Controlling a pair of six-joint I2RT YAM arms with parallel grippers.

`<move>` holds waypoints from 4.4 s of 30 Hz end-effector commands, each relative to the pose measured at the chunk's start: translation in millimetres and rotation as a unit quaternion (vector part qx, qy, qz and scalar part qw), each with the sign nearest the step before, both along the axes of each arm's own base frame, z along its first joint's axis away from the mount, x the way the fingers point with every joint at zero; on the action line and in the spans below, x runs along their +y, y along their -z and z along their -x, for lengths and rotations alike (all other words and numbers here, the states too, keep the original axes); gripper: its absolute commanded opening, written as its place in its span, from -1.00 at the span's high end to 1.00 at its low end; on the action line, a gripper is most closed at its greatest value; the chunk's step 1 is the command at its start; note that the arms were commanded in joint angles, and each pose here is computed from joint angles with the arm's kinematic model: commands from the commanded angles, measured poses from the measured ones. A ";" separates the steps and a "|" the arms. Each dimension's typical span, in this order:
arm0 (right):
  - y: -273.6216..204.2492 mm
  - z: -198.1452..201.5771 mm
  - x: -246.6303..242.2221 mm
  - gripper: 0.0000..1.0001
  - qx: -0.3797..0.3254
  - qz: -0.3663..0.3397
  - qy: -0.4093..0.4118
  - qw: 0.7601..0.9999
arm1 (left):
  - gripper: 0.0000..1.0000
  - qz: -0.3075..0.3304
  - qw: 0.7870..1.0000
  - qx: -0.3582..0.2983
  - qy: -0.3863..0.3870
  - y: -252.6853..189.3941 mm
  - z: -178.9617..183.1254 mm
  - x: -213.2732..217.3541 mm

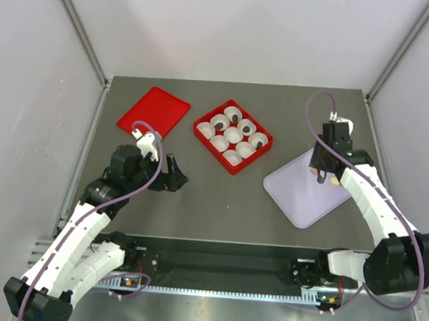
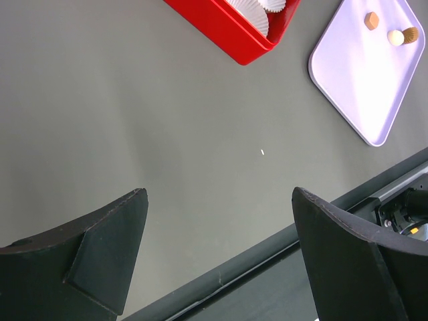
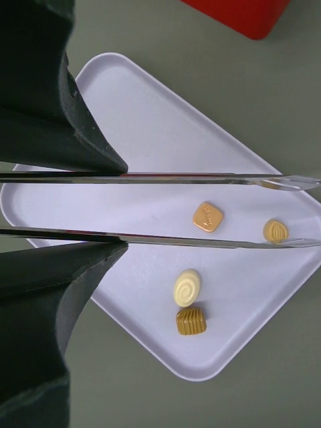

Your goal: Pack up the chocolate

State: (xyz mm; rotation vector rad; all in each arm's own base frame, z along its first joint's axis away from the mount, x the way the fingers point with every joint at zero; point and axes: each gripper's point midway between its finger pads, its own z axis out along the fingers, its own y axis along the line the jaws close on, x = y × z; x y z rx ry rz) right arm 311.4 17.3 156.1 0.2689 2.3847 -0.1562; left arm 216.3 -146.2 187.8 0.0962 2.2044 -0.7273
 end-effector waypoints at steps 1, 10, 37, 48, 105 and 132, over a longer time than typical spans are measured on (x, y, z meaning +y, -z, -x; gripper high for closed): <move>4.5 -17.9 1.1 0.14 -0.017 -0.021 -0.001 1.000 | -0.87 0.004 1.000 -0.019 0.005 -6.3 -4.8 -3.1; 33.9 -15.8 -17.3 0.16 0.011 -0.014 0.034 0.999 | -0.87 0.004 1.000 -0.016 0.006 -5.0 -4.9 -3.7; 38.0 0.0 -10.7 0.28 0.018 -0.050 0.031 0.998 | -0.87 0.004 1.000 -0.019 0.005 -6.0 -5.0 -3.0; 9.2 1.3 -9.5 0.42 -0.005 -0.051 0.018 0.999 | -0.87 0.005 1.000 -0.015 0.008 -4.7 -4.9 -4.5; 13.0 50.2 -26.4 0.44 0.030 -0.041 0.051 0.997 | -0.87 0.008 1.000 -0.022 0.009 -7.9 -3.7 -4.8; 28.1 53.2 -1.7 0.11 0.026 -0.099 0.020 0.995 | -0.87 0.012 1.000 -0.026 0.014 -10.4 -2.2 -6.1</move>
